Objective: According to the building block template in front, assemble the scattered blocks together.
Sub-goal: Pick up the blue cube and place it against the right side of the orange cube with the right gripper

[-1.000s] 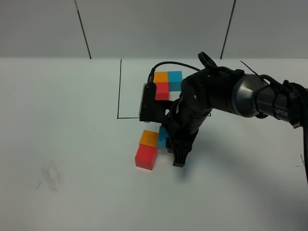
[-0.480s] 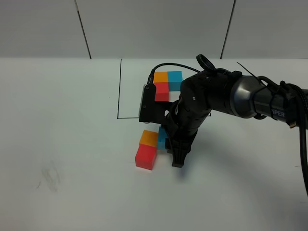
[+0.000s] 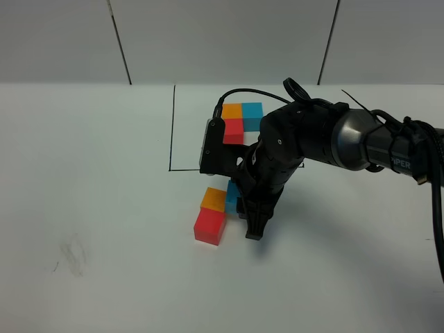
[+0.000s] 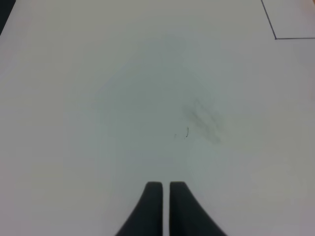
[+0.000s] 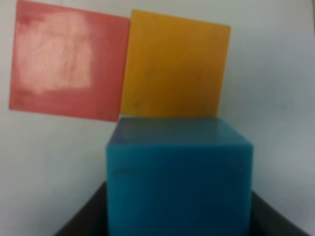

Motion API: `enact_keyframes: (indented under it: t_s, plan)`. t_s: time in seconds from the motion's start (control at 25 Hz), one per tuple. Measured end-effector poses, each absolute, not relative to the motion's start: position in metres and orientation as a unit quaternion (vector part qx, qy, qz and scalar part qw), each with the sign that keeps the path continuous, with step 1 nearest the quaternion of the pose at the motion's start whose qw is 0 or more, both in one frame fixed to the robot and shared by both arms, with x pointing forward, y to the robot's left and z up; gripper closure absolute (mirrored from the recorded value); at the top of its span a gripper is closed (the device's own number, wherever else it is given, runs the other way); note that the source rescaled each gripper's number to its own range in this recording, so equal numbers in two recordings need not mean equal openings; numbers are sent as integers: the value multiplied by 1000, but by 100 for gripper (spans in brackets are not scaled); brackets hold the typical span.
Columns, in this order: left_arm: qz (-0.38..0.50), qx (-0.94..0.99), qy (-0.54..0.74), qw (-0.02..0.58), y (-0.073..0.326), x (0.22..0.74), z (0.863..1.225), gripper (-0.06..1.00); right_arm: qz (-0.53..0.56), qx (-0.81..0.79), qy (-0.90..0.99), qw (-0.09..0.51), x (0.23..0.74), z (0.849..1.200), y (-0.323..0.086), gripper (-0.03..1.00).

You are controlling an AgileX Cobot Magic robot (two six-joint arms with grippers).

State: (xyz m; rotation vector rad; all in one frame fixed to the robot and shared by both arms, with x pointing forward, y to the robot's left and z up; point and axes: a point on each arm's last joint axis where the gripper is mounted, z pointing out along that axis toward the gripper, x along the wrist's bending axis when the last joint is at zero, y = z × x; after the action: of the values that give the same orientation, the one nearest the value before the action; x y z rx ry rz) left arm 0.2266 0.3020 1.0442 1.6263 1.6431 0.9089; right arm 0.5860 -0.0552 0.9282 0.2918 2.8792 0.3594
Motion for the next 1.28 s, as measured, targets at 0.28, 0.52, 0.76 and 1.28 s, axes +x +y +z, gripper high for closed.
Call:
enact_keyframes:
  t_s: [0.28, 0.52, 0.76, 1.28]
  plan:
    - [346, 620, 626, 323, 302, 227, 1044, 94, 124, 112, 980, 111, 586, 928, -55, 46]
    - [346, 620, 626, 323, 302, 227, 1044, 94, 123, 123, 979, 108, 587, 925, -56, 46]
    - [346, 620, 626, 323, 302, 227, 1044, 94, 117, 126, 980, 98, 588, 915, -56, 46]
    - [346, 620, 626, 323, 302, 227, 1044, 94, 107, 128, 982, 87, 588, 903, -56, 46]
